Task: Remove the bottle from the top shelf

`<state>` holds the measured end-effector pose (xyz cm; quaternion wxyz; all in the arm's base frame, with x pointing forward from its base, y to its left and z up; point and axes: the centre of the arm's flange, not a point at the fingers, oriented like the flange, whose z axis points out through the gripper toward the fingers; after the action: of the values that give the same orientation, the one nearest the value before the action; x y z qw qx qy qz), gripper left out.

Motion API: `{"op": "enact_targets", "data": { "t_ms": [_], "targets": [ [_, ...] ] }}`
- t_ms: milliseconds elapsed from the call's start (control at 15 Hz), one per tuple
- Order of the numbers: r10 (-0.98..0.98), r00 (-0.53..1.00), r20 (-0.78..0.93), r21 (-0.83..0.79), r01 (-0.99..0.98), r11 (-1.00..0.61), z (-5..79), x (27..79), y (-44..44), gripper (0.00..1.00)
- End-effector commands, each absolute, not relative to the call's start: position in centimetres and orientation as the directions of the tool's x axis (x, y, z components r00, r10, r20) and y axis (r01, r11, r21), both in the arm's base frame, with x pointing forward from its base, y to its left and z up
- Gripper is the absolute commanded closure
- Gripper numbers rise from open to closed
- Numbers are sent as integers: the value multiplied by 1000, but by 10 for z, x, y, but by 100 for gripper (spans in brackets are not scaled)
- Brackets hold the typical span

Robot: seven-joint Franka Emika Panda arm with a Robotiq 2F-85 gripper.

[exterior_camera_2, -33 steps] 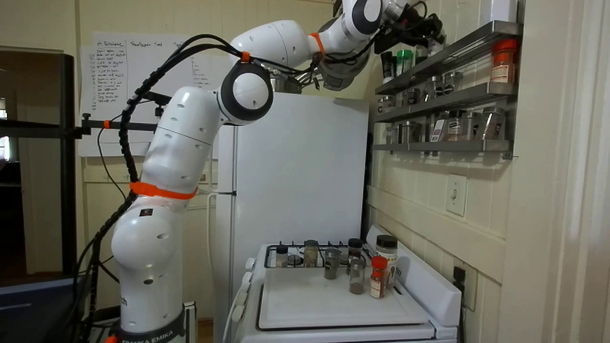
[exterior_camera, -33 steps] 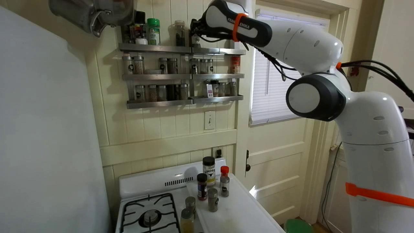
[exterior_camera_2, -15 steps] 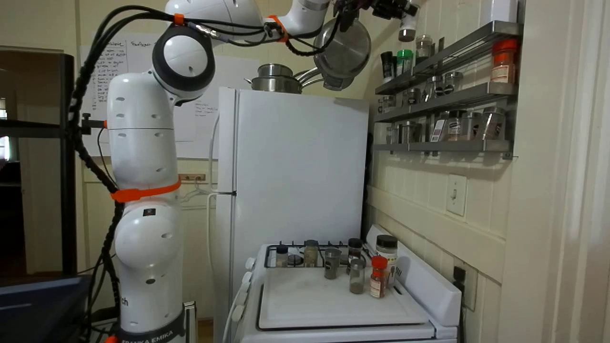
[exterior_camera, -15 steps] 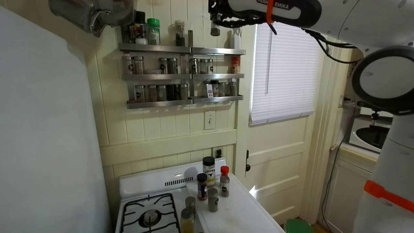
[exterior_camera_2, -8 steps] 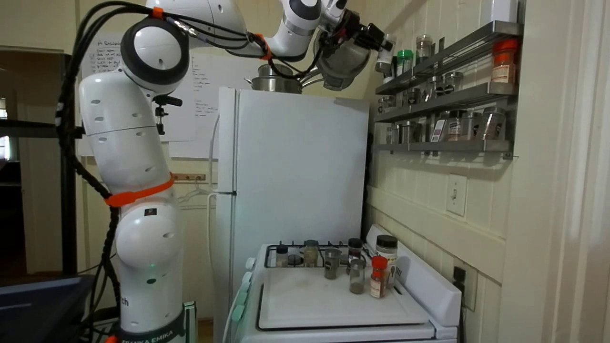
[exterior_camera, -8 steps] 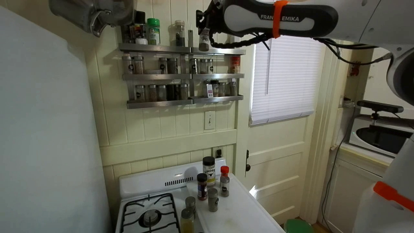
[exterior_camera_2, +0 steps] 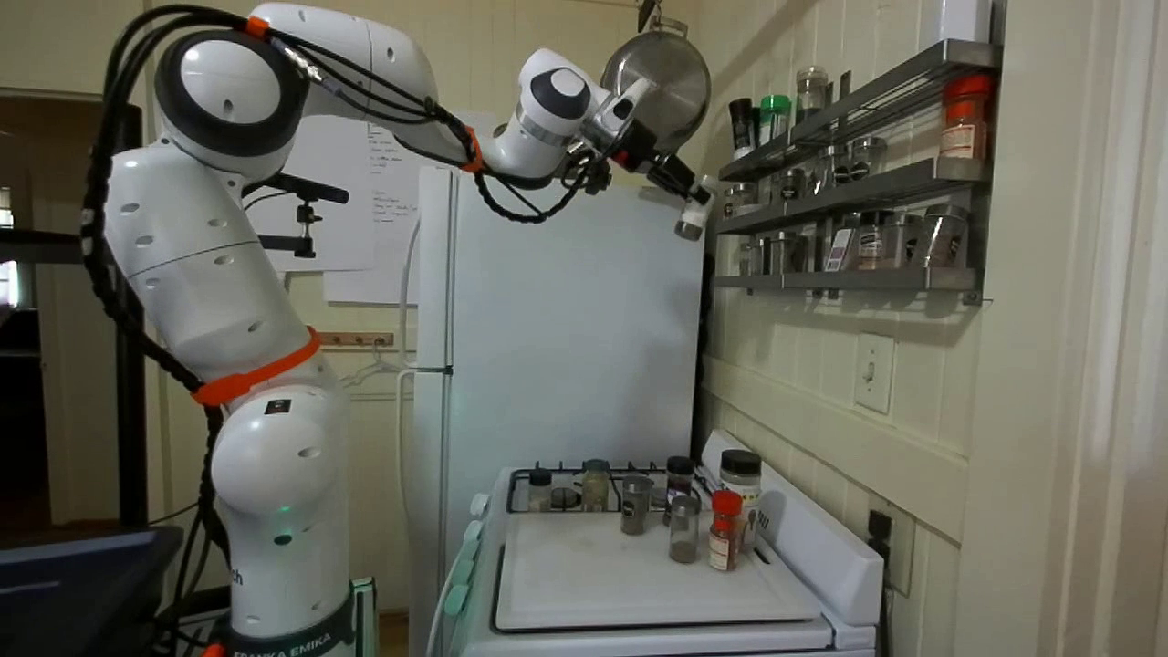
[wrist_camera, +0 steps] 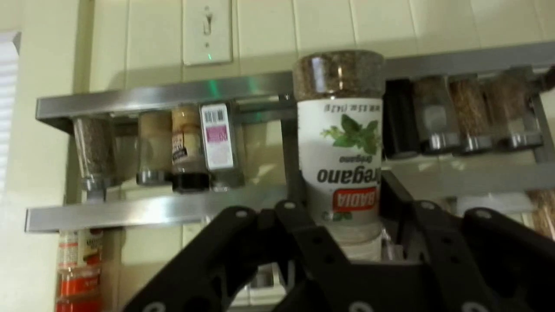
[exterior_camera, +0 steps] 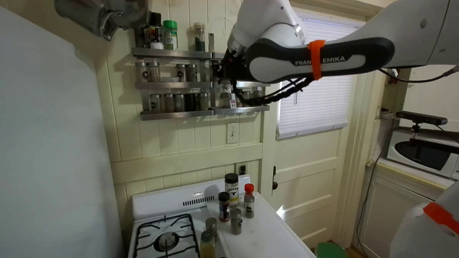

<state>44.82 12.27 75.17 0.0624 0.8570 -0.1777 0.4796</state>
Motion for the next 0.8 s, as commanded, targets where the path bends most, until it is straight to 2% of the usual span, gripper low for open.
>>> {"op": "enact_targets", "data": {
  "t_ms": [0,67,133,267,600,667,733],
  "targets": [
    [-303,513,803,-45,-456,-889,666,407,126,81],
    [-347,552,759,-35,-497,-867,646,402,116,81],
    [-290,537,792,-37,-431,-902,685,435,127,56],
    [-311,561,767,-16,-468,-884,655,425,120,56],
    [-319,552,770,-18,-482,-876,653,417,115,56],
    [-320,552,770,-18,-482,-876,653,417,115,81],
    [-288,573,767,25,-476,-879,644,422,123,81]
  ]
}}
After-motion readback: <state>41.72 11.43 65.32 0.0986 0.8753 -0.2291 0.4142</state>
